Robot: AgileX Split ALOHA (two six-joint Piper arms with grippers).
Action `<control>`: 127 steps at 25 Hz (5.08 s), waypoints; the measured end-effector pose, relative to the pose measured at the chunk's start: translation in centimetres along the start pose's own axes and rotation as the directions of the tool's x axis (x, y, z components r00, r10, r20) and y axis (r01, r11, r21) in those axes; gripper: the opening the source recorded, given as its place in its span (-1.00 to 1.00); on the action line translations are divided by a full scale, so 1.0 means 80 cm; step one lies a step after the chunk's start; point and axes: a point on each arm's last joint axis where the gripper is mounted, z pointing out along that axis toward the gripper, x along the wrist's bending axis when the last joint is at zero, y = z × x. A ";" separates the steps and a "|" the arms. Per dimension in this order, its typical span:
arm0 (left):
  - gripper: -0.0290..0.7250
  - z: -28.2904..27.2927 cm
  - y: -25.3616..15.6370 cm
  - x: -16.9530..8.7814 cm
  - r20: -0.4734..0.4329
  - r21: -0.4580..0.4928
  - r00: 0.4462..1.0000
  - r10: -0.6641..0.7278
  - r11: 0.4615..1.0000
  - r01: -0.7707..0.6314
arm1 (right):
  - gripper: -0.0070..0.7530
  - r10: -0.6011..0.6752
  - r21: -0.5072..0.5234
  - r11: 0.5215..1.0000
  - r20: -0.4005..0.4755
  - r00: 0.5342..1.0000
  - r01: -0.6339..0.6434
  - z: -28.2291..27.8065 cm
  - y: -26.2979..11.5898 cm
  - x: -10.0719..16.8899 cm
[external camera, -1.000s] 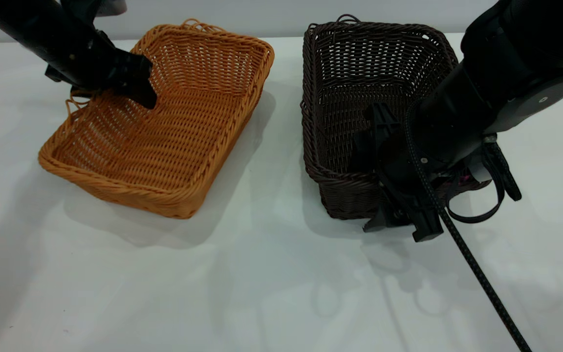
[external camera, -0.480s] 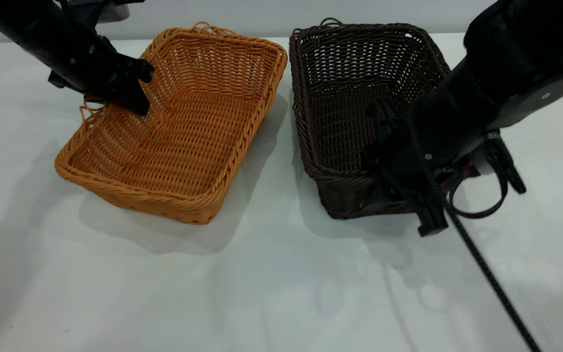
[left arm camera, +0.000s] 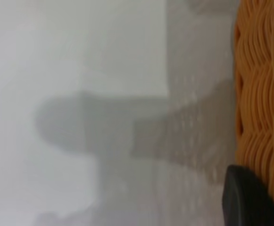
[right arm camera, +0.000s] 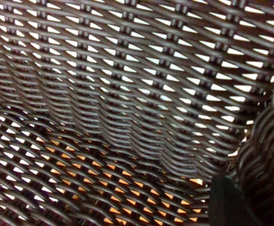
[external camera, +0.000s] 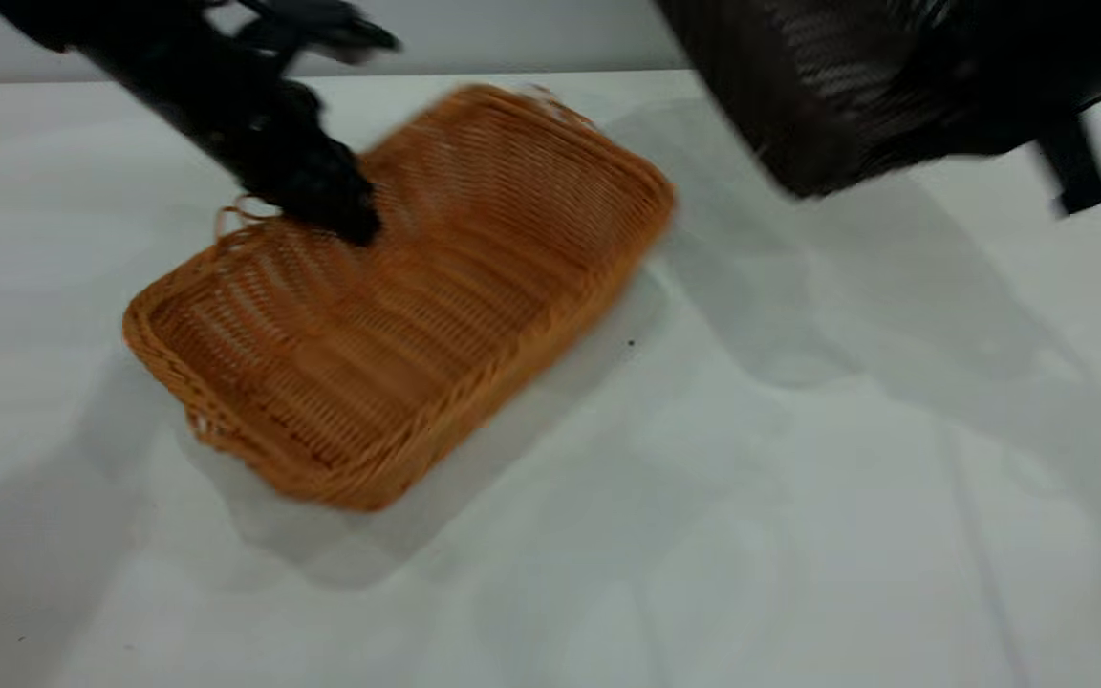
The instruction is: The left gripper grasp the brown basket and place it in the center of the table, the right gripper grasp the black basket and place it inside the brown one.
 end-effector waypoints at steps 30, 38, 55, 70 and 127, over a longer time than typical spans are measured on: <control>-0.16 0.049 0.107 -0.114 0.062 -0.122 0.741 0.669 0.742 -0.659 | -0.62 -0.243 0.222 0.933 -0.189 0.952 0.282 -0.094 0.040 0.034; 0.41 0.036 0.116 -0.115 0.050 -0.139 0.744 0.667 0.742 -0.656 | -0.62 -0.223 0.219 0.938 -0.207 0.953 0.267 -0.095 0.040 0.037; 0.26 -0.317 0.151 -0.179 0.192 -0.045 0.630 0.753 0.648 -0.760 | -0.62 -0.396 0.210 0.875 -0.211 0.894 0.437 -0.111 0.053 0.067; 0.23 -0.542 0.108 -0.241 -0.202 -0.200 0.573 0.794 0.539 -0.818 | -0.63 -0.861 0.581 0.369 -0.080 0.502 0.725 0.039 -0.073 0.077; 0.18 -0.720 -0.047 -0.290 -0.445 -0.475 0.888 0.120 0.809 -0.347 | 0.48 -0.970 -0.114 0.244 -0.008 0.245 0.963 -0.389 -0.179 0.225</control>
